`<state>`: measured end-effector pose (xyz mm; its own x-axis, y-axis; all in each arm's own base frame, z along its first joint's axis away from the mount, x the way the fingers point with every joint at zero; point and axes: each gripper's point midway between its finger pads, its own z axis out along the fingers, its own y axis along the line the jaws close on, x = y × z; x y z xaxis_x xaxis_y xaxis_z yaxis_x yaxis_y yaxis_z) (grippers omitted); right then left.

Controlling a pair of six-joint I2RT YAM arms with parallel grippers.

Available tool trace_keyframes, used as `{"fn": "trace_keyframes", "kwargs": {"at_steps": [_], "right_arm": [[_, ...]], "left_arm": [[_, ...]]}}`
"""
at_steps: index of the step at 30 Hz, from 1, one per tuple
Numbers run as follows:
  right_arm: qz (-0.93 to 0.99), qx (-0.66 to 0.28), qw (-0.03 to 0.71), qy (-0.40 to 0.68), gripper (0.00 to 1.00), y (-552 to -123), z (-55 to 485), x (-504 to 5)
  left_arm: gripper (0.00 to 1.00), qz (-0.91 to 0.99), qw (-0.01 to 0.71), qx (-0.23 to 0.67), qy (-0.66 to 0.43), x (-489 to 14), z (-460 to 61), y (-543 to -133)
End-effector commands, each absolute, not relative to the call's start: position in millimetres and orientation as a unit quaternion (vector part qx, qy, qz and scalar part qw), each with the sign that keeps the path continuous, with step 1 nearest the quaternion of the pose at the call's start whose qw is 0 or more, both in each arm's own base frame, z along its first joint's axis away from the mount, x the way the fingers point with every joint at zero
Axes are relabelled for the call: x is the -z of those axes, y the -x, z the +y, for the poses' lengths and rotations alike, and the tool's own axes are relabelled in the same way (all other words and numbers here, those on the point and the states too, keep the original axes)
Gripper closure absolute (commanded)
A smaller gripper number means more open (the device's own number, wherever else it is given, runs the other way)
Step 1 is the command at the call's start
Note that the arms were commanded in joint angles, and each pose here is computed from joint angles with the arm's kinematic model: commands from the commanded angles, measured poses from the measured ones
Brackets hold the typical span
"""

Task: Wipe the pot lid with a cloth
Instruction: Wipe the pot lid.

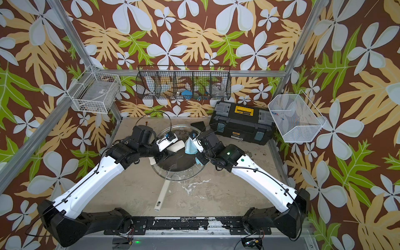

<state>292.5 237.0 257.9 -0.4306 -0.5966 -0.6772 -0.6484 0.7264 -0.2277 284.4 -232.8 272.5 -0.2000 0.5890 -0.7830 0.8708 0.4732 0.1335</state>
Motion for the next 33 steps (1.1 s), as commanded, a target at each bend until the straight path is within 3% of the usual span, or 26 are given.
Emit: {"fn": "trace_keyframes", "kwargs": {"at_steps": [1, 12, 33], "right_arm": [[0.849, -0.037, 0.359, 0.385, 1.0, -278.3, 230.7, -246.2], [0.845, -0.04, 0.368, 0.385, 1.0, -273.9, 227.0, -248.6], [0.837, -0.023, 0.384, 0.389, 1.0, -353.6, 268.7, -259.2]], "left_arm": [[1.0, 0.679, 0.495, 0.198, -0.505, -323.6, -254.4, -290.1], [1.0, 0.647, 0.487, 0.235, -0.538, -329.1, -266.2, -276.9], [1.0, 0.641, 0.484, 0.231, -0.549, -325.4, -261.8, -267.1]]}}
